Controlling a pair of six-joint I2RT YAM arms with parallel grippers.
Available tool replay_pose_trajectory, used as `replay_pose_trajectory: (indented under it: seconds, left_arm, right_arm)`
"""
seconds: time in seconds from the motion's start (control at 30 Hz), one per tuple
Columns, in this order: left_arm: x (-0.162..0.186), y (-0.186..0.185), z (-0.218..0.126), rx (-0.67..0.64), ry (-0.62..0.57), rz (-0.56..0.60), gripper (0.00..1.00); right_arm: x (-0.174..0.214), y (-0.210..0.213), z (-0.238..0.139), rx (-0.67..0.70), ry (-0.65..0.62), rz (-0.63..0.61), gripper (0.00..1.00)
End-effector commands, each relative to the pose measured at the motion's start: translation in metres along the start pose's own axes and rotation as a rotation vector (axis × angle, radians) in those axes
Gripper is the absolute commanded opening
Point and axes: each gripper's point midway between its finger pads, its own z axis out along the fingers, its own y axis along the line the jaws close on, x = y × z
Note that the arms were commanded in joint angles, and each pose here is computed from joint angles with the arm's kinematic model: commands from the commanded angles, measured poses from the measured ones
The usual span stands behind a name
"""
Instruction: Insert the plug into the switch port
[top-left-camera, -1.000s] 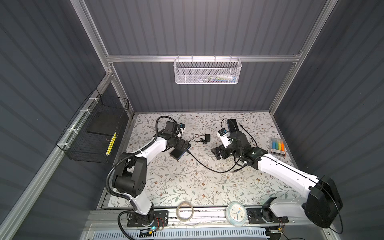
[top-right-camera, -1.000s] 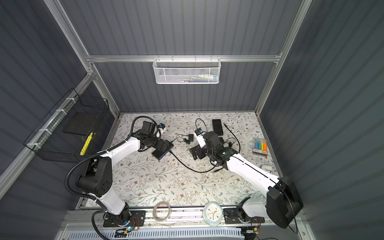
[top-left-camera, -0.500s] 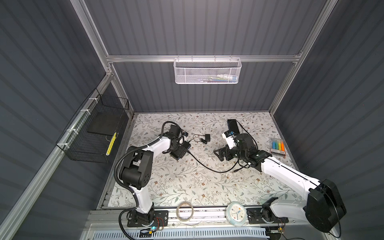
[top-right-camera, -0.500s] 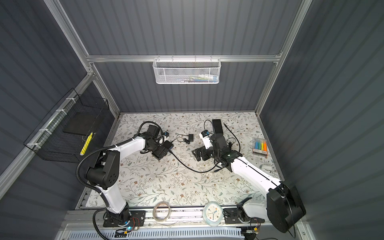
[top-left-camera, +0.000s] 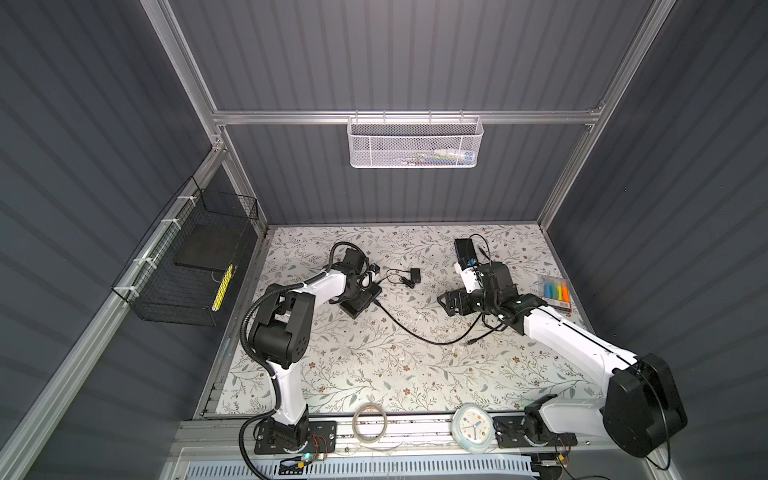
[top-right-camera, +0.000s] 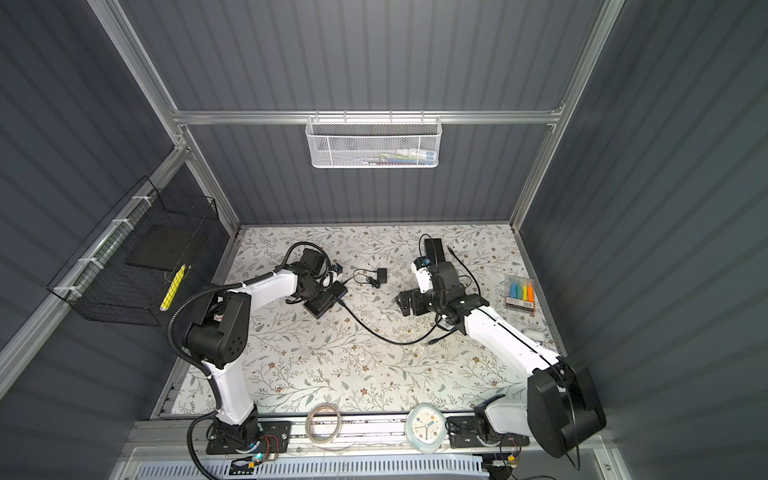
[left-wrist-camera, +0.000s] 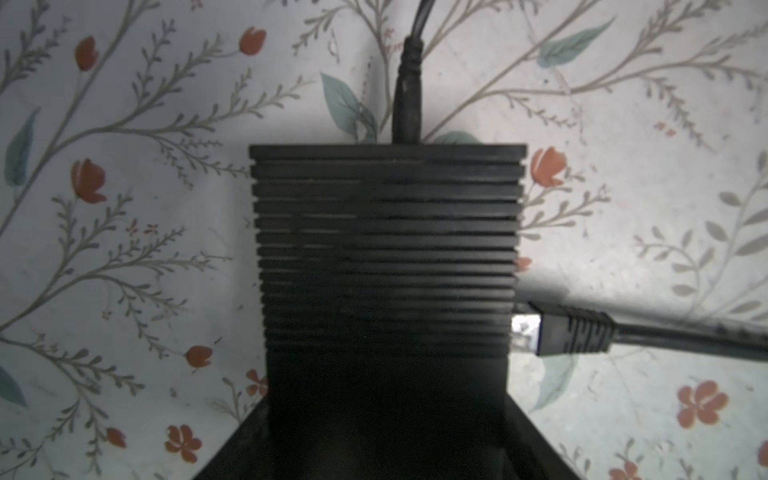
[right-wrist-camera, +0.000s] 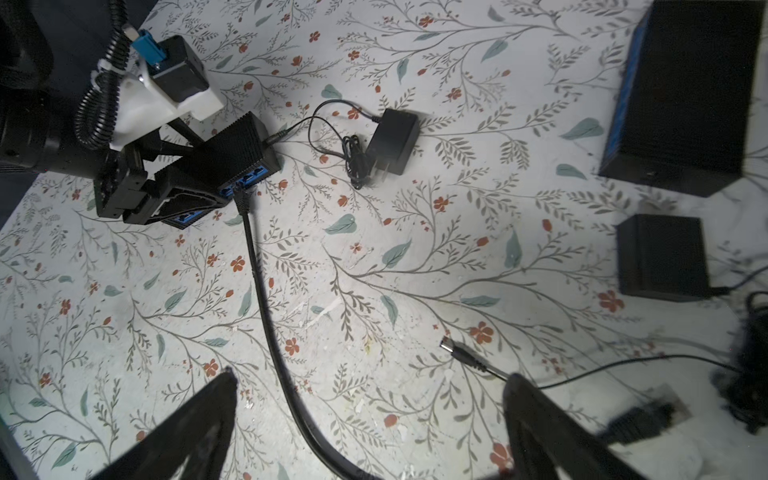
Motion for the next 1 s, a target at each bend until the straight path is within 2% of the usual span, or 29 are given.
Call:
replay_pose_trajectory:
  seconds: [0.0, 0.17, 0.43, 0.57, 0.73, 0.97]
  left_arm:
    - [0.001, 0.005, 0.004, -0.019, 0.005, -0.01, 0.52]
    - [0.005, 0.02, -0.018, -0.029, -0.052, -0.077, 0.43]
    - [0.029, 0.078, -0.061, -0.112, -0.177, -0.326, 0.4]
    - [0.041, 0.1, -0.059, -0.145, -0.14, -0.389, 0.4]
    - [0.057, 0.146, -0.067, -0.165, -0.212, -0.608, 0.4]
    - [0.082, 0.189, -0.062, -0.225, -0.207, -0.826, 0.4]
  right_arm:
    - [0.001, -0.014, -0.005, 0.084, -0.011, -0.01, 0.99]
    - [0.002, -0.016, -0.003, 0.097, -0.007, 0.003, 0.99]
    - [-0.004, -0.015, -0.001, 0.097, -0.013, 0.017, 0.99]
    - [-0.006, -0.012, -0.003, 0.093, -0.019, 0.022, 0.99]
    - [-0.006, -0.01, -0.007, 0.095, -0.021, 0.018, 0.99]
    - [-0.008, -0.008, -0.006, 0.093, -0.019, 0.012, 0.99]
